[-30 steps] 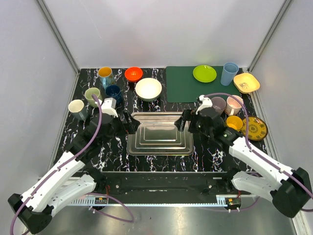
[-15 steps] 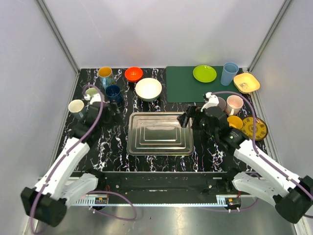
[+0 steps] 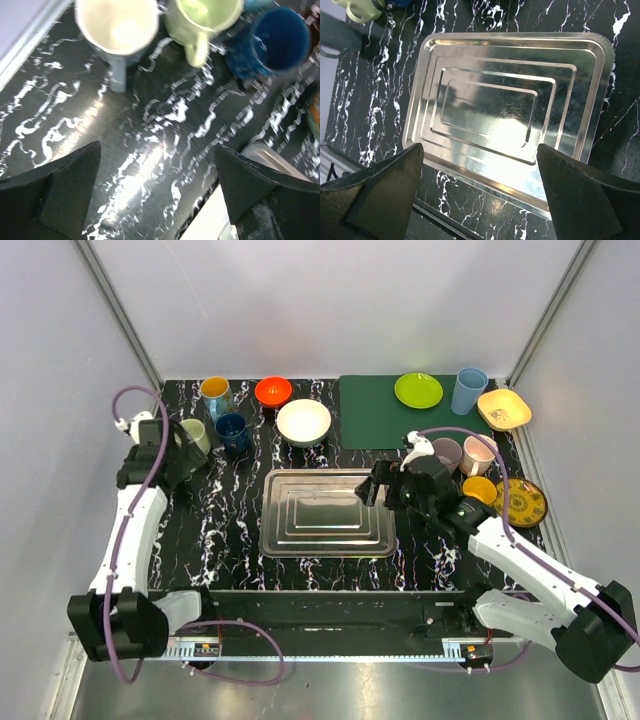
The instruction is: Turn the mug right side up
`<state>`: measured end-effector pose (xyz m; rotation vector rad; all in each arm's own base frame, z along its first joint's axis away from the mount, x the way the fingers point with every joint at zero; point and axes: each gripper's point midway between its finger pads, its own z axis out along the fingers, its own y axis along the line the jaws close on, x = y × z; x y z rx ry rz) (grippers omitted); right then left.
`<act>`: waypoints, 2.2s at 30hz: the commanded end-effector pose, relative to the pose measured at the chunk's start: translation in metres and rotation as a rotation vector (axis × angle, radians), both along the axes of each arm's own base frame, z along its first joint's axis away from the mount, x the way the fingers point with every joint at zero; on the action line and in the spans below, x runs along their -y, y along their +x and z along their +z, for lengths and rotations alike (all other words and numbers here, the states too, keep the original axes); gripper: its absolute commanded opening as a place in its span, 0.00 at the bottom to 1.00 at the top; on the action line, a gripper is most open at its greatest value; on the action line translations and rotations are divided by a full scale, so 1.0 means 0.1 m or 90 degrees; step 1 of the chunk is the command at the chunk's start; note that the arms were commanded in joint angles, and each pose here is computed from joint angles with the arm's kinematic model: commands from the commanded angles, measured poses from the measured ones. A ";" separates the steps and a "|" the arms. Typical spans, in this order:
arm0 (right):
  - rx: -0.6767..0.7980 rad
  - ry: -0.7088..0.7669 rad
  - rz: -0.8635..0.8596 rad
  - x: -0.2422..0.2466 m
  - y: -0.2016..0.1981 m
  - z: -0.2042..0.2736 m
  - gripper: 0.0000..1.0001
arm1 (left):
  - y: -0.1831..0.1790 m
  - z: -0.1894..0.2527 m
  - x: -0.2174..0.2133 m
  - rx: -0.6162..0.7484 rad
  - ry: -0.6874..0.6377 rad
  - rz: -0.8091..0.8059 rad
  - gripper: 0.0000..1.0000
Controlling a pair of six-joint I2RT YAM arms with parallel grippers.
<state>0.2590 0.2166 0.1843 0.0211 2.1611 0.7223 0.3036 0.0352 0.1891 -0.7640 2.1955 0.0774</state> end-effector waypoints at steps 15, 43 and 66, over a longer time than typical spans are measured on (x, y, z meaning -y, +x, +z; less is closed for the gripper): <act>-0.025 -0.006 0.057 -0.12 -0.07 -0.11 1.00 | 0.50 -0.63 -0.85 -0.096 0.018 0.042 0.88; -0.063 -0.021 0.063 -0.16 -0.07 -0.32 1.00 | 0.66 -0.87 -1.09 -0.114 -0.025 0.063 0.39; -0.039 0.013 0.070 -0.22 -0.05 -0.03 1.00 | 0.35 0.35 -0.29 0.080 -0.020 0.015 0.00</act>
